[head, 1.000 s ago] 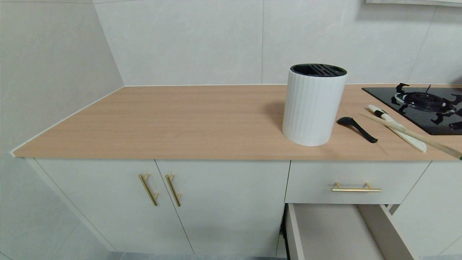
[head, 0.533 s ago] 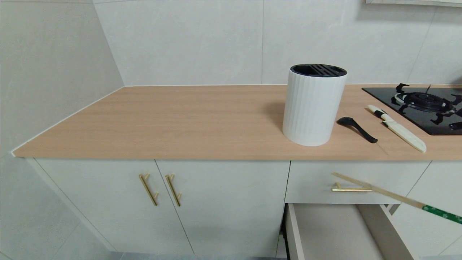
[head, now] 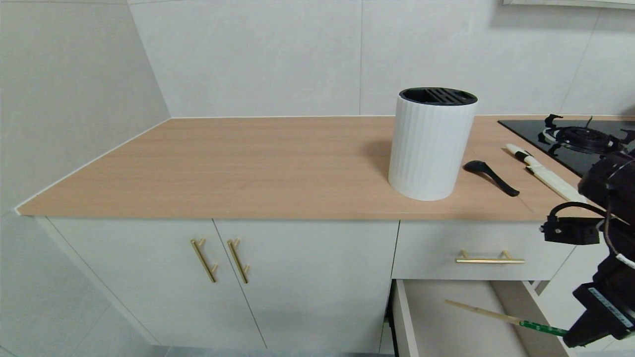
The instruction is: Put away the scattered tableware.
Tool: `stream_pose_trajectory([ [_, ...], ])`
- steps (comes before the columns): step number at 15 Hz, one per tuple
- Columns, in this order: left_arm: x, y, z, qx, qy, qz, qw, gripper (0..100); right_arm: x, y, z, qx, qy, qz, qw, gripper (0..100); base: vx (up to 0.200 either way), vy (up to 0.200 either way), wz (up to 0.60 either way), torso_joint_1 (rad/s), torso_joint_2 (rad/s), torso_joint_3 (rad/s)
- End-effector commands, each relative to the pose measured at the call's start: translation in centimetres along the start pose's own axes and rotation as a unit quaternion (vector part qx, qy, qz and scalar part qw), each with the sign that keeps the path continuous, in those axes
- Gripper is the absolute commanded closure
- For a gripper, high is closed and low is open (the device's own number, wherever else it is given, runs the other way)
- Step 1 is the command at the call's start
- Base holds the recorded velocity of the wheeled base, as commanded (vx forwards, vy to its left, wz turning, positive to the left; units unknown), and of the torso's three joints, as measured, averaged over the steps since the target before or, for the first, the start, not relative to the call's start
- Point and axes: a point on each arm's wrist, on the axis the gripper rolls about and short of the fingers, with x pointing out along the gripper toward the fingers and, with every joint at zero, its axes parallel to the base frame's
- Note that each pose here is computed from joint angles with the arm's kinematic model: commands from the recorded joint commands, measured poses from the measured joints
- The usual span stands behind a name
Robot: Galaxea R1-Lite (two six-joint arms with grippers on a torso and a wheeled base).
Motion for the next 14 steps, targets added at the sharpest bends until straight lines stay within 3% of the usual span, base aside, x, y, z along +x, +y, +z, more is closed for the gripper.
stream_pose_trajectory([
  [1,0.0,0.0,0.0,0.000,0.000,0.000,1.0000,0,2.6,-0.4,1.4,0.028,0.022,-0.020,0.999,100,0.000,0.000,0.00,0.000,0.00,0.000],
  [3,0.0,0.0,0.0,0.000,0.000,0.000,1.0000,0,4.5,-0.7,2.3,0.040,0.022,-0.049,0.998,100,0.000,0.000,0.00,0.000,0.00,0.000],
  [7,0.0,0.0,0.0,0.000,0.000,0.000,1.0000,0,7.1,-0.8,4.2,0.065,0.021,-0.049,0.996,100,0.000,0.000,0.00,0.000,0.00,0.000],
  [14,0.0,0.0,0.0,0.000,0.000,0.000,1.0000,0,7.4,-0.8,4.9,0.081,-0.002,-0.046,0.996,100,0.000,0.000,0.00,0.000,0.00,0.000],
])
